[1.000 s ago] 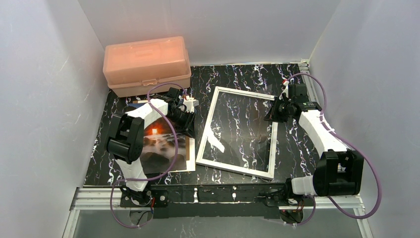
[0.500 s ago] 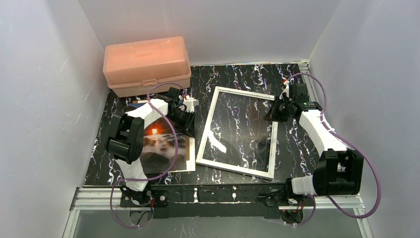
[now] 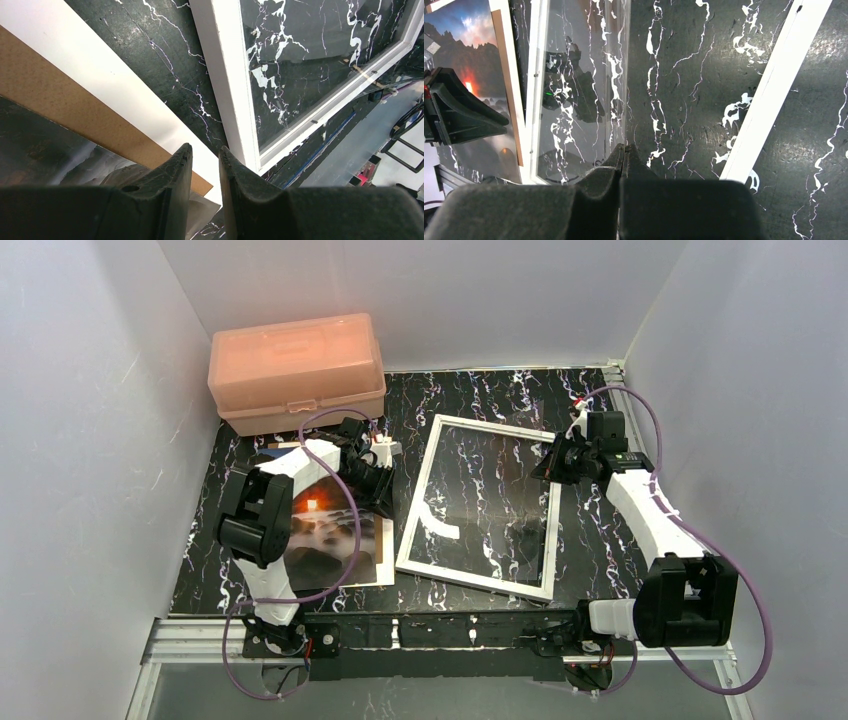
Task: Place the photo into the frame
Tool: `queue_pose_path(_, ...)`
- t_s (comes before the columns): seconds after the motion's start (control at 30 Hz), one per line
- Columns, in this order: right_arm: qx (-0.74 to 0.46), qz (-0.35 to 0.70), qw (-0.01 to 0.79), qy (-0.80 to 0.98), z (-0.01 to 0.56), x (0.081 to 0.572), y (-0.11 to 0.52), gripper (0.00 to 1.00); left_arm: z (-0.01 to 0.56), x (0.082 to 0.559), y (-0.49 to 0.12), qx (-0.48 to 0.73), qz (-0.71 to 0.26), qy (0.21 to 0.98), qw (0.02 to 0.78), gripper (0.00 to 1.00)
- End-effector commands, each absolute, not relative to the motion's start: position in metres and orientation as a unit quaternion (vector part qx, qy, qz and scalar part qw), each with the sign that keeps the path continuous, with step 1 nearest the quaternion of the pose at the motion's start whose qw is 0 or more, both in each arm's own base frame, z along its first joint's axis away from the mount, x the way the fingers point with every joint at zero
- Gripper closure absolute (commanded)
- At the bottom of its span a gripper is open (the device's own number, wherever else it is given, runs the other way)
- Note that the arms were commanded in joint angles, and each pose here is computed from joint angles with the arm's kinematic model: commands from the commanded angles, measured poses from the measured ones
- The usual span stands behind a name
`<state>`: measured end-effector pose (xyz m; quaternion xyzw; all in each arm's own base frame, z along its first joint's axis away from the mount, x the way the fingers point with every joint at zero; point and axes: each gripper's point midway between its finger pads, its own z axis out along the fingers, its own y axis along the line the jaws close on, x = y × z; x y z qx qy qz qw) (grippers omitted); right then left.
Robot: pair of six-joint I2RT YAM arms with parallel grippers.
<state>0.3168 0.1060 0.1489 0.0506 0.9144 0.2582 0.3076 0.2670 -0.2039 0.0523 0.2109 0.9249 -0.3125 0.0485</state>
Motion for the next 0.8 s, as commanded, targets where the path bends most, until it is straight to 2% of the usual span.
queue_pose_path(0.0,0.047,0.269,0.344,0.898,0.164,0.328,0.108,0.99,0.059,0.270,-0.208,0.217,-0.323,0.920,0.053,0.75)
queue_pose_path(0.77,0.069,0.294,0.349,0.887,0.154,0.331,0.114,0.99,0.044,0.260,-0.228,0.232,-0.334,0.913,0.029,0.74)
